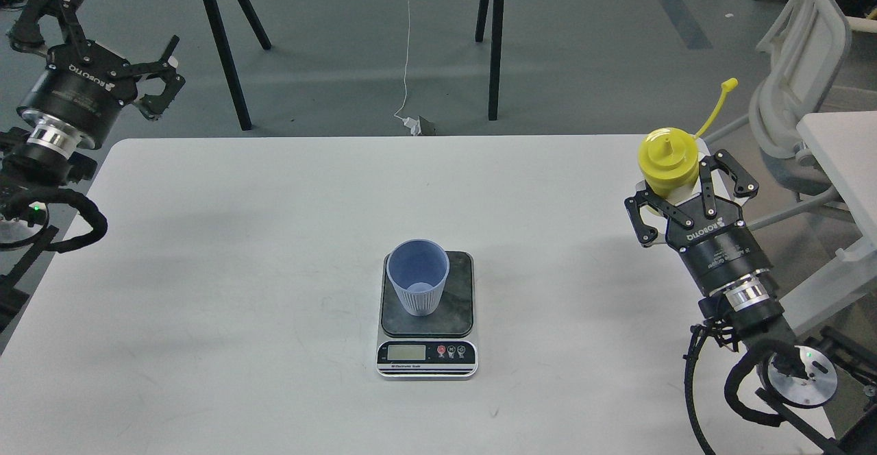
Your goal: Pour seasoning into cup on scale with both arms
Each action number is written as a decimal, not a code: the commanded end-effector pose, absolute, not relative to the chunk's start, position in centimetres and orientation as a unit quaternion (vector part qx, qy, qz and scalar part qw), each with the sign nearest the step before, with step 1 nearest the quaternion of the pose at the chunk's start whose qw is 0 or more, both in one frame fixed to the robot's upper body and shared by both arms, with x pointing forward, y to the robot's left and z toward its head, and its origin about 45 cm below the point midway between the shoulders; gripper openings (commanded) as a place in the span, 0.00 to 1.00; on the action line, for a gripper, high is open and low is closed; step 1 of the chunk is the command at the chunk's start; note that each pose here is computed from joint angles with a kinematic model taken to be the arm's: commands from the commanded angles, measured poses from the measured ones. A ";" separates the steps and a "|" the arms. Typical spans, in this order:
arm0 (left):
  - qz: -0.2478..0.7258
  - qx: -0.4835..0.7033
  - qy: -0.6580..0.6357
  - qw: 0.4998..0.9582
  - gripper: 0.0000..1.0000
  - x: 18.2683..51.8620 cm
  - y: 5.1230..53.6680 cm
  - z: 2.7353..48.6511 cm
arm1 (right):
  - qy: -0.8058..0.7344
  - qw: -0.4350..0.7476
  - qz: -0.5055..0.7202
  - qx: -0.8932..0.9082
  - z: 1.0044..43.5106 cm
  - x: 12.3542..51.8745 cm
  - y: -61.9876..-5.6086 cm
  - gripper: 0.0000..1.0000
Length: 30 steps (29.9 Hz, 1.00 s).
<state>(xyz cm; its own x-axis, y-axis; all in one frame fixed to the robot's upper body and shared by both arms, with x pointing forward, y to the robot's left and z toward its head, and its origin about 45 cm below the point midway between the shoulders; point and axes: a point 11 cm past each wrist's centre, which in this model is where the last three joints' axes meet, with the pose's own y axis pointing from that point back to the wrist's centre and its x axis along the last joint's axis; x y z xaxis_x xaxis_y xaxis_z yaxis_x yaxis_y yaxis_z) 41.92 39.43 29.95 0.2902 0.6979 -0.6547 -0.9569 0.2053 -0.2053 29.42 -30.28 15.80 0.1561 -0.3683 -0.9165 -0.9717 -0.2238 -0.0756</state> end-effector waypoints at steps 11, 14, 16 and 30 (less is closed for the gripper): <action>0.556 -0.298 0.217 0.745 1.00 41.9 39.4 29.9 | 0.563 0.358 0.463 -0.584 8.4 25.9 -30.5 0.30; 0.556 -0.298 0.218 0.745 0.99 41.9 39.3 29.8 | 0.563 0.360 0.473 -0.575 7.7 25.3 -29.8 0.31; 0.556 -0.298 0.218 0.745 1.00 41.9 39.3 29.8 | 0.564 0.358 0.476 -0.572 7.4 25.0 -29.6 0.32; 0.562 -0.296 0.218 0.741 1.00 42.1 39.4 30.0 | 0.579 0.341 0.484 -0.560 5.8 23.7 -30.1 0.94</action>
<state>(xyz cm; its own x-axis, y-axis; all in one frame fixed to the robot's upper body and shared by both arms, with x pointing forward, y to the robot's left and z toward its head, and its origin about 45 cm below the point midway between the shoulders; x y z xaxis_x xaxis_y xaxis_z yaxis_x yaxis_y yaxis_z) 42.04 39.38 29.83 0.2726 0.7023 -0.6576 -0.9621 0.1935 -0.1922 23.96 -30.04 5.89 -0.1352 -0.3244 -0.9362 -0.9790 -0.1015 0.1766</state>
